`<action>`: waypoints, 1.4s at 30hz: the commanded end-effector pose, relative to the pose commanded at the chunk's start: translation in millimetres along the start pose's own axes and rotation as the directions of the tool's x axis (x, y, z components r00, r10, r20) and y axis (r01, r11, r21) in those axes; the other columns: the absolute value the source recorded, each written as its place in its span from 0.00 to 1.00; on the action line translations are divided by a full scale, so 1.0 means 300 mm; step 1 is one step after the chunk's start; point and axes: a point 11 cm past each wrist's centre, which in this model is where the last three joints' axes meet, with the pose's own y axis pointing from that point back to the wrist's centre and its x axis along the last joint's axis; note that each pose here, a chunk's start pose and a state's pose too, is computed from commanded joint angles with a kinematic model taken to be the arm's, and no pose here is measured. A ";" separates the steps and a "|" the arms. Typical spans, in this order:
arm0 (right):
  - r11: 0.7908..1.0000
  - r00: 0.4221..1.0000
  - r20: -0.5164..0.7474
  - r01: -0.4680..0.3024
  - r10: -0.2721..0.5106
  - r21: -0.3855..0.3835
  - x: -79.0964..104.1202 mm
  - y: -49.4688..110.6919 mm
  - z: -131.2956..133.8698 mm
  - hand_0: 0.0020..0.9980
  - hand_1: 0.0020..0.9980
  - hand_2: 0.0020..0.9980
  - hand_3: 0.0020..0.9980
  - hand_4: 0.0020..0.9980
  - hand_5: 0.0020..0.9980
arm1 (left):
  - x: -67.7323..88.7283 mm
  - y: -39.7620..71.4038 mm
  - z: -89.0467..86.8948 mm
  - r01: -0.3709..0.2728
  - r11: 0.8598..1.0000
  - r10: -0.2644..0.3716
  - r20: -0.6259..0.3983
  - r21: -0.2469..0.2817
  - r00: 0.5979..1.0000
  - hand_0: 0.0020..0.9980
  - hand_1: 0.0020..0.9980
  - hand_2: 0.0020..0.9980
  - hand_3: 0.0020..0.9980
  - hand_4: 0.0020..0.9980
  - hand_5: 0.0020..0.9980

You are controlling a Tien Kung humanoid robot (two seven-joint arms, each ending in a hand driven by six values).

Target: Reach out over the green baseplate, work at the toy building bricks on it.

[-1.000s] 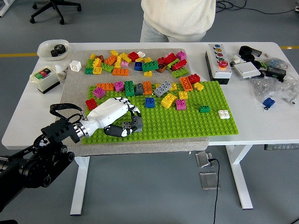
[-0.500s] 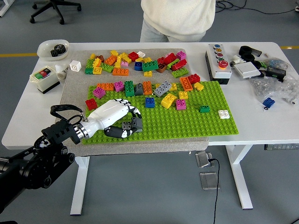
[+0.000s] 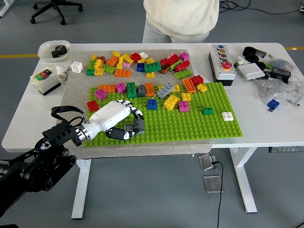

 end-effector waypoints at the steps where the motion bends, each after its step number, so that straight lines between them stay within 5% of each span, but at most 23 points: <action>1: 1.000 1.000 0.000 0.000 0.000 0.000 0.000 0.000 0.000 0.74 0.62 0.63 0.53 0.75 0.50 | 0.000 0.000 0.000 0.000 1.000 0.000 0.000 0.001 1.000 0.80 0.70 0.58 0.64 0.65 0.18; 42: 1.000 1.000 0.004 -0.002 0.002 0.003 0.005 0.000 -0.006 0.74 0.62 0.63 0.53 0.75 0.50 | 0.004 -0.009 0.007 -0.010 1.000 0.010 -0.022 -0.003 1.000 0.81 0.70 0.59 0.64 0.65 0.18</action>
